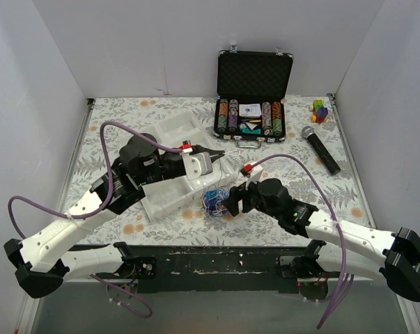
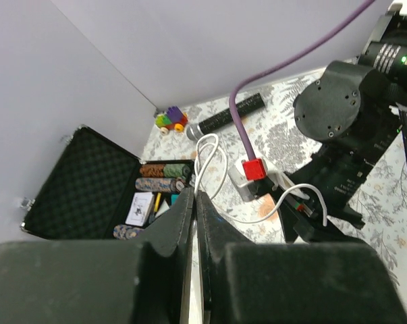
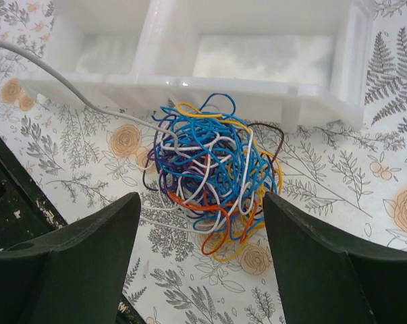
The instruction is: Untangle the cables
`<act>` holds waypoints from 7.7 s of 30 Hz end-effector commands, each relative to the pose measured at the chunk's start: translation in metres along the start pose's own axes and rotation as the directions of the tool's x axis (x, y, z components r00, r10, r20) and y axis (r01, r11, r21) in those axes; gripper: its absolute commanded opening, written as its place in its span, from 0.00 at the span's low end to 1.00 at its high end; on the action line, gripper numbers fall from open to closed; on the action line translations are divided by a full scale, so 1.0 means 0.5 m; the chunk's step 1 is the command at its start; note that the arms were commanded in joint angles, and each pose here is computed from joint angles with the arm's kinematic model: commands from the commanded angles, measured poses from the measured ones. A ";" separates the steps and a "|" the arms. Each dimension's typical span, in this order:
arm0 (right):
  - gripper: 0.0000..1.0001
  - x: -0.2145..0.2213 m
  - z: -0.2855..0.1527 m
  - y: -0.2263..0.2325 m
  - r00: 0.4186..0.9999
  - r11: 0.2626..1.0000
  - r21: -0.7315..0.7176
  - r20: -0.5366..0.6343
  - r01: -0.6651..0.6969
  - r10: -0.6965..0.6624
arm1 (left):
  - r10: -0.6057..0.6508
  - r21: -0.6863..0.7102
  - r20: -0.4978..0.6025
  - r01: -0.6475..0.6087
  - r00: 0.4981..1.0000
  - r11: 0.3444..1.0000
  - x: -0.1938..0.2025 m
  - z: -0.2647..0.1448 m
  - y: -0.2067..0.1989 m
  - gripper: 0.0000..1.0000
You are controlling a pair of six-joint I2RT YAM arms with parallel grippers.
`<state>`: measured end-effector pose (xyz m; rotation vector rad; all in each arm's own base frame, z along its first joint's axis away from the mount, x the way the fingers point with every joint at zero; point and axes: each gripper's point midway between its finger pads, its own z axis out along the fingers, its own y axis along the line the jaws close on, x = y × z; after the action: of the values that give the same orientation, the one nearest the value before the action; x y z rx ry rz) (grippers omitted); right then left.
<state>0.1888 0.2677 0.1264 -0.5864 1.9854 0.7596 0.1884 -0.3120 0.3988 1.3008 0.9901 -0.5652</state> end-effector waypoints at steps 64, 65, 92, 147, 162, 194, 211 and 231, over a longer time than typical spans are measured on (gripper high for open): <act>0.80 0.215 0.053 -0.080 0.979 0.980 0.190 -0.182 -0.058 0.093 | 0.854 -0.896 -0.420 -0.290 0.307 -0.337 -0.724 -0.494 0.356 0.00; 0.81 0.218 0.051 -0.081 0.979 0.980 0.191 -0.184 -0.056 0.092 | 0.846 -0.893 -0.433 -0.277 0.310 -0.355 -0.737 -0.508 0.360 0.00; 0.82 0.036 0.010 -0.033 1.000 0.993 0.116 0.018 -0.025 0.023 | 0.761 -0.862 -0.324 -0.507 0.562 0.007 -0.508 -0.450 0.346 0.00; 0.80 -0.001 -0.033 -0.035 0.993 0.990 0.120 0.101 -0.075 0.063 | 0.599 -0.819 -0.442 -0.573 0.668 0.034 -0.366 -0.398 0.373 0.00; 0.80 -0.002 -0.034 -0.033 0.992 0.991 0.113 0.107 -0.077 0.065 | 0.523 -0.749 -0.475 -0.637 0.707 0.181 -0.227 -0.355 0.336 0.00; 0.80 -0.001 -0.045 -0.040 0.988 0.986 0.126 0.124 -0.105 0.090 | -0.068 -0.460 -0.346 -0.106 0.936 0.881 0.221 -0.214 0.030 0.00; 0.80 0.023 -0.045 -0.046 0.990 0.984 0.133 0.099 -0.116 0.103 | -0.230 -0.622 -0.512 -0.172 0.828 0.764 0.412 -0.295 -0.008 0.00; 0.80 0.027 -0.028 -0.039 0.991 0.985 0.126 0.075 -0.118 0.109 | -0.218 -0.690 -0.521 -0.257 0.825 0.677 0.526 -0.333 0.046 0.00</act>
<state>0.1830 0.2340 0.1008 -0.3902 2.0460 0.6612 0.2882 -0.0895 0.1636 0.7113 1.6645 0.3507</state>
